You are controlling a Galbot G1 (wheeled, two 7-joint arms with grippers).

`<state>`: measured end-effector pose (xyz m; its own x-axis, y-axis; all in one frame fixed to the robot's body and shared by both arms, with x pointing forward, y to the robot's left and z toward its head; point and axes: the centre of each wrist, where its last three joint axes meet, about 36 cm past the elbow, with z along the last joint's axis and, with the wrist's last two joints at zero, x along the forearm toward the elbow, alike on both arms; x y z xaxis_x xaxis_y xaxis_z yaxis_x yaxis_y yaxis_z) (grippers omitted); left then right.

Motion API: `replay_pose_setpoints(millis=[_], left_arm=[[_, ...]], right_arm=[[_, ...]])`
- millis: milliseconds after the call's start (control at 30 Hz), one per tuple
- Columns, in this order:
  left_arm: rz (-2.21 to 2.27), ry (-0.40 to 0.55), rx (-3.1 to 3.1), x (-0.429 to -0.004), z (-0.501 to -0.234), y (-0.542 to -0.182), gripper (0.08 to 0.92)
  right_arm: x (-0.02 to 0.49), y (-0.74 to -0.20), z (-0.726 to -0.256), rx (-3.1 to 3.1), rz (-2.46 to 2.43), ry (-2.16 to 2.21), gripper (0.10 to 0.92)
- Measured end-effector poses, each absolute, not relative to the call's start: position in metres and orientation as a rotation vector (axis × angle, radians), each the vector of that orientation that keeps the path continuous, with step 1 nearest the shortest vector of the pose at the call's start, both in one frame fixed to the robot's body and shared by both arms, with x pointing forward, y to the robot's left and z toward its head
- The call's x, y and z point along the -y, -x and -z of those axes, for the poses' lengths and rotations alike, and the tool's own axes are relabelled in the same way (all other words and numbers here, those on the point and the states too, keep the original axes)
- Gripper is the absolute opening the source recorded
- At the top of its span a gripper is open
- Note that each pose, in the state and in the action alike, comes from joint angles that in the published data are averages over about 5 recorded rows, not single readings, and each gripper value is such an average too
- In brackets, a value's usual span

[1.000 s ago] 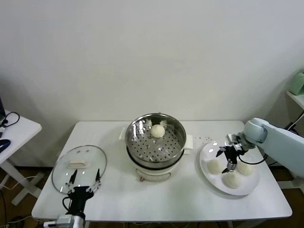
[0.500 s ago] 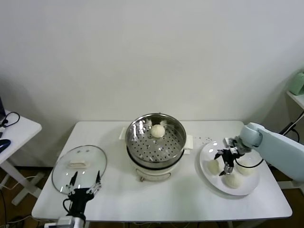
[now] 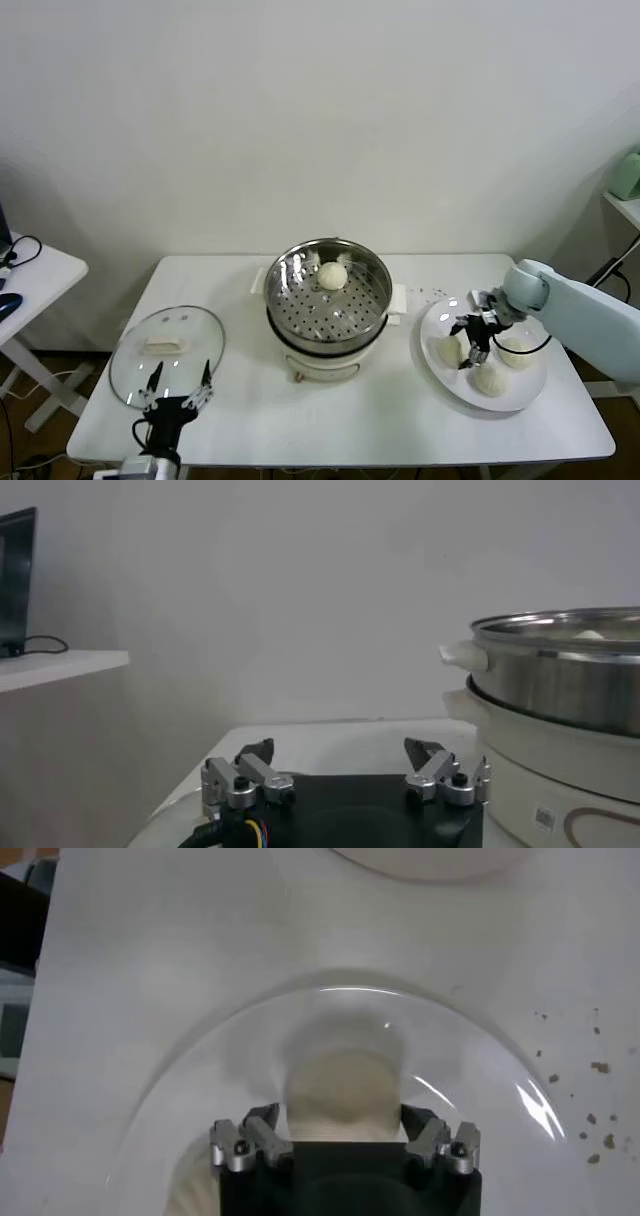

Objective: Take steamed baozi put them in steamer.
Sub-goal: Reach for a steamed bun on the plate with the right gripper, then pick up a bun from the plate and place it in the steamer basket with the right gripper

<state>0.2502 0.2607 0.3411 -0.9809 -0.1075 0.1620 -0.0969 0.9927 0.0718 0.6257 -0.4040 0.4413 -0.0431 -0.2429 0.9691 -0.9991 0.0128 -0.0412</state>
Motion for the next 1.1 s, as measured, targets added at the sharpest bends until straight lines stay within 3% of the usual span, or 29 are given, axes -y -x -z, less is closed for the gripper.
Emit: replay_pose_setpoints(millis=[333,633,867,1100], left_arm=[[0.094,-0.156,2.969,-0.26,-0.341,-0.25,0.823],[0.093,-0.156,2.975,-0.26,-0.343,-0.25,0.823],[0.088,-0.148,2.989,-0.258,-0.348,-0.253,0.823],[0.086,-0.136,2.996,-0.255,-0.35,-0.254,0.823]], right_arm=[[0.409,-0.625,-0.444,1.44,-1.094,-1.35,0.682],[0.412,-0.628,-0.462,1.486,-1.078,-1.336,0.679],[0.409,-0.645,-0.515,1.578,-1.042,-1.329,0.679],[0.392,-0.669,-0.597,1.681,-1.009,-1.349,0.684]])
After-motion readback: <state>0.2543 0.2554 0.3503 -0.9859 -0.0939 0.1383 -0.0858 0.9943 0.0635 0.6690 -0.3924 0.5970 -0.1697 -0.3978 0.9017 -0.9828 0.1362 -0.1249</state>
